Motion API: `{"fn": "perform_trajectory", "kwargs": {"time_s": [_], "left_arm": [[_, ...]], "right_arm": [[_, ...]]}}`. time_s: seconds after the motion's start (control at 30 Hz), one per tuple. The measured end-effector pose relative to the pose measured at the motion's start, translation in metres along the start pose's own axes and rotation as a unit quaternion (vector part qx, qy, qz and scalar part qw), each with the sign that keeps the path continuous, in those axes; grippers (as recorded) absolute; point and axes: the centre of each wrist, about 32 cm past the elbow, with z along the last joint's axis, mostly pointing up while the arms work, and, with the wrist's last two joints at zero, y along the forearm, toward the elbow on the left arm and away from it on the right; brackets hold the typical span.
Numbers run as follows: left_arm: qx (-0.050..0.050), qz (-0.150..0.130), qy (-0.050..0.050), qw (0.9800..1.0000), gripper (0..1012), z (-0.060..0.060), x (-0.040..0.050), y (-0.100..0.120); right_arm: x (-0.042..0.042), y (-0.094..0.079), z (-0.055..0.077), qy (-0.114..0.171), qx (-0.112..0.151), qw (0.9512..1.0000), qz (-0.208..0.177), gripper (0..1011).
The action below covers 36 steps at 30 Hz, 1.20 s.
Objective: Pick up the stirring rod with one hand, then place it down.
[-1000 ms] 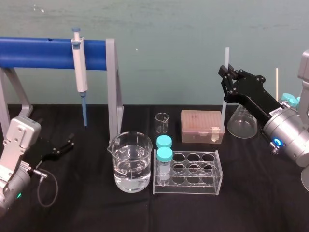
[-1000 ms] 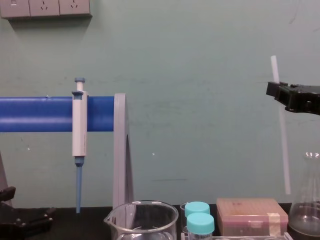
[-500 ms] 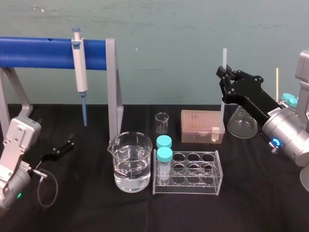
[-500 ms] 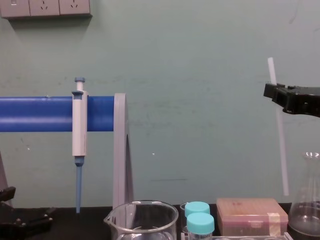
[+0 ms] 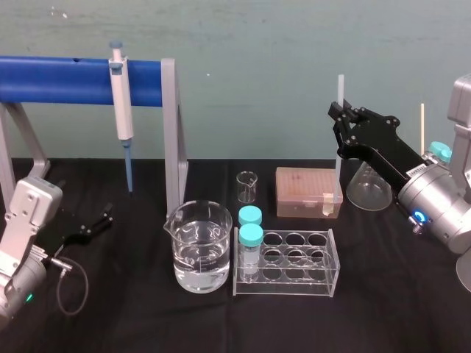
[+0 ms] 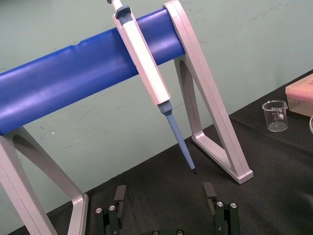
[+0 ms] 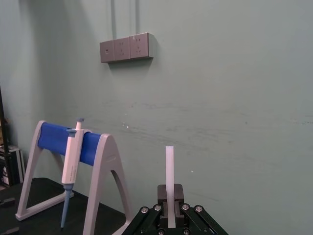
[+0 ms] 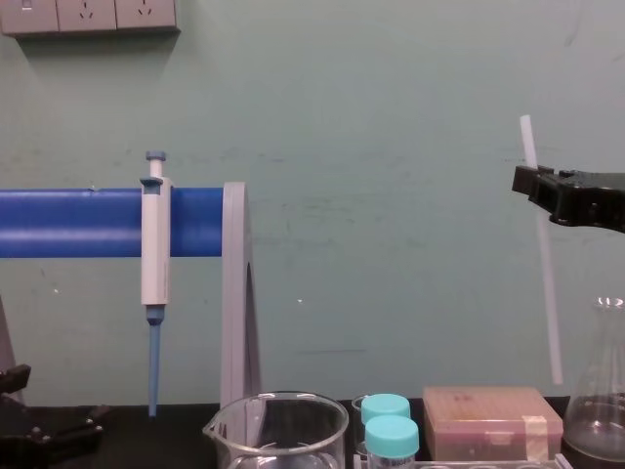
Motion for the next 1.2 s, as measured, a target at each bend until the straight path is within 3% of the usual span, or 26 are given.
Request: {"fn": "perform_trajectory", "kwargs": {"time_s": [0.5,0.7,0.87,1.2], "left_arm": [[0.0,0.0,0.0,1.0,1000,0.0,0.0,0.0],[0.0,0.0,0.0,1.0,1000,0.0,0.0,0.0],[0.0,0.0,0.0,1.0,1000,0.0,0.0,0.0],[0.0,0.0,0.0,1.0,1000,0.0,0.0,0.0]], "right_arm": [[0.0004,-0.001,-0.001,0.0,0.0,1.0,0.0,71],[0.0078,-0.005,-0.005,0.018,0.008,0.9986,0.05,71],[0.0199,-0.007,-0.011,0.051,0.018,0.9919,0.115,71],[0.0275,-0.005,-0.032,0.072,0.028,0.9835,0.164,70]]}}
